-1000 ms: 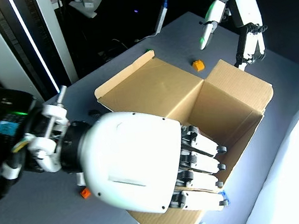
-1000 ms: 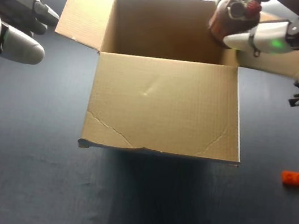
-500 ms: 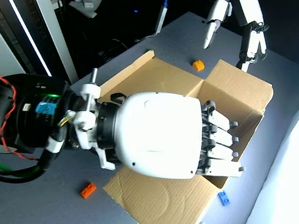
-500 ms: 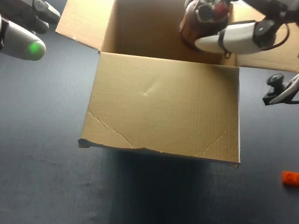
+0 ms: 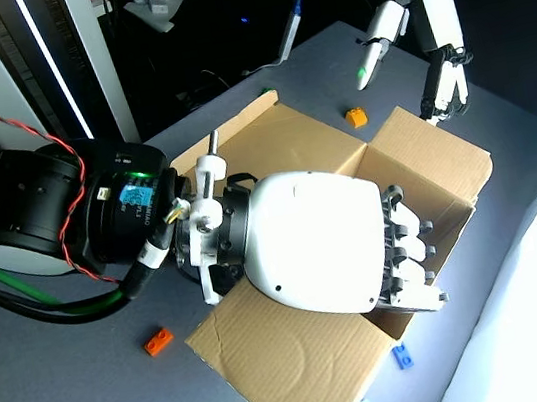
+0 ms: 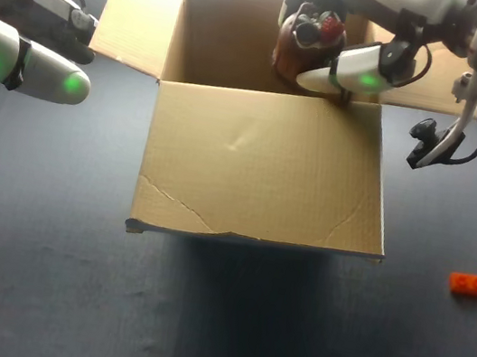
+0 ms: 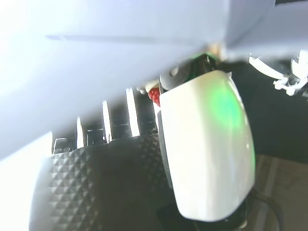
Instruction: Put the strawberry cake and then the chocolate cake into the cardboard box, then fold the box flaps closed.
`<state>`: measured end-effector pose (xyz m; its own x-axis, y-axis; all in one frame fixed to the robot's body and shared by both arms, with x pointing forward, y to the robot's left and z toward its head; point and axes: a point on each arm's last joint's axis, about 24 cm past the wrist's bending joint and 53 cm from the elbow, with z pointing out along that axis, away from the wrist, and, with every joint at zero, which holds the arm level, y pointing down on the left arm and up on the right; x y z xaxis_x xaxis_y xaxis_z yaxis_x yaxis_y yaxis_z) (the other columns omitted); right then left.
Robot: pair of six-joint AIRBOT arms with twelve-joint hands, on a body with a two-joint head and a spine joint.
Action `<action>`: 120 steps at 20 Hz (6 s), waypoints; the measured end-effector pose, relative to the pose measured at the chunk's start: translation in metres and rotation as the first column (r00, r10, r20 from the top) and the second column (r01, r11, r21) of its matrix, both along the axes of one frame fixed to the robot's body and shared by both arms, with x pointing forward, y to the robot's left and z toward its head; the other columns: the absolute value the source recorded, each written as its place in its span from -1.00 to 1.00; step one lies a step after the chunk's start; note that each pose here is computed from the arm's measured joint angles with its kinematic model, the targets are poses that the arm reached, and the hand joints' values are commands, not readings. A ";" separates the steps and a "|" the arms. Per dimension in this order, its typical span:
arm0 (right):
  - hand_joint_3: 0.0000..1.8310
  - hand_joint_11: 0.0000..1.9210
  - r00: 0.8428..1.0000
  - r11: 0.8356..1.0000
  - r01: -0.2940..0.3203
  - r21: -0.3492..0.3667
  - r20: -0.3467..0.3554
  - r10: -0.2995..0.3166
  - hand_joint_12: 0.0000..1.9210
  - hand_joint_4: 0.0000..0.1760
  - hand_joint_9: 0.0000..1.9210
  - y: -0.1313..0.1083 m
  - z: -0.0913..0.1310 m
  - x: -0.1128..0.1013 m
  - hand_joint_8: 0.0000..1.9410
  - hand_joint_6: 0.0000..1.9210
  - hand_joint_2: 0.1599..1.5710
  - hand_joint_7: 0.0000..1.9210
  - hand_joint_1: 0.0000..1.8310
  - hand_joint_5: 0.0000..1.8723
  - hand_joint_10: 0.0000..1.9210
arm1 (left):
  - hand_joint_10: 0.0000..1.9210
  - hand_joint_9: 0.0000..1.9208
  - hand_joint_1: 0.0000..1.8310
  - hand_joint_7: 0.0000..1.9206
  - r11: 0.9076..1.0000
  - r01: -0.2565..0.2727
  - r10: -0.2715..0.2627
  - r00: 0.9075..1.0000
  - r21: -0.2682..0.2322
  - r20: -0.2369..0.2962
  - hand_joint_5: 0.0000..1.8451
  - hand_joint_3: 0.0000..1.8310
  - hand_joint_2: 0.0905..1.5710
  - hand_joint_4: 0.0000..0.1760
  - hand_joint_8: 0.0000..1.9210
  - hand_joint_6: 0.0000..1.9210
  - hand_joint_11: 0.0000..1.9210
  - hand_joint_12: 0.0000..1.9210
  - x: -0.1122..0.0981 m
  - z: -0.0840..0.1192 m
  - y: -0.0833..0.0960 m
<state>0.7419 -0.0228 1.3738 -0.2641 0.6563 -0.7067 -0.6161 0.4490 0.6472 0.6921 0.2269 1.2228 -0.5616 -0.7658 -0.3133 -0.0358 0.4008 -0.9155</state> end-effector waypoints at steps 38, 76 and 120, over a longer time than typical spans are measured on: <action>-1.00 -0.71 0.994 0.994 0.109 0.010 -0.027 -0.108 0.78 -1.00 -0.37 -0.109 0.004 -0.030 -0.48 -0.74 0.53 -0.05 -0.59 0.00 0.13 | 0.03 -0.40 -0.57 -0.14 0.988 0.112 -0.105 0.992 -0.108 0.072 -0.26 -1.00 0.49 -1.00 -0.67 -0.98 -0.81 0.61 -0.006 0.046 -0.040; -1.00 -0.74 0.966 0.957 0.223 -0.186 -0.092 -0.243 0.82 -1.00 -0.46 -0.122 -0.151 -0.023 -0.35 -0.95 0.50 -0.17 -0.56 0.01 0.26 | 0.14 -0.48 -0.49 -0.28 0.923 0.322 -0.316 0.947 -0.210 0.059 -0.24 -1.00 0.46 -1.00 -0.45 -0.99 -0.77 0.67 -0.007 0.022 -0.136; -1.00 -0.75 0.996 0.995 0.087 -0.044 0.028 -0.086 0.82 -1.00 -0.44 -0.042 -0.013 -0.023 -0.43 -0.61 0.52 -0.12 -0.58 -0.08 0.22 | 0.18 -0.48 -0.50 -0.31 0.985 0.046 -0.070 0.987 -0.165 -0.148 -0.24 -1.00 0.45 -1.00 -0.38 -1.00 -0.80 0.71 -0.024 -0.026 0.006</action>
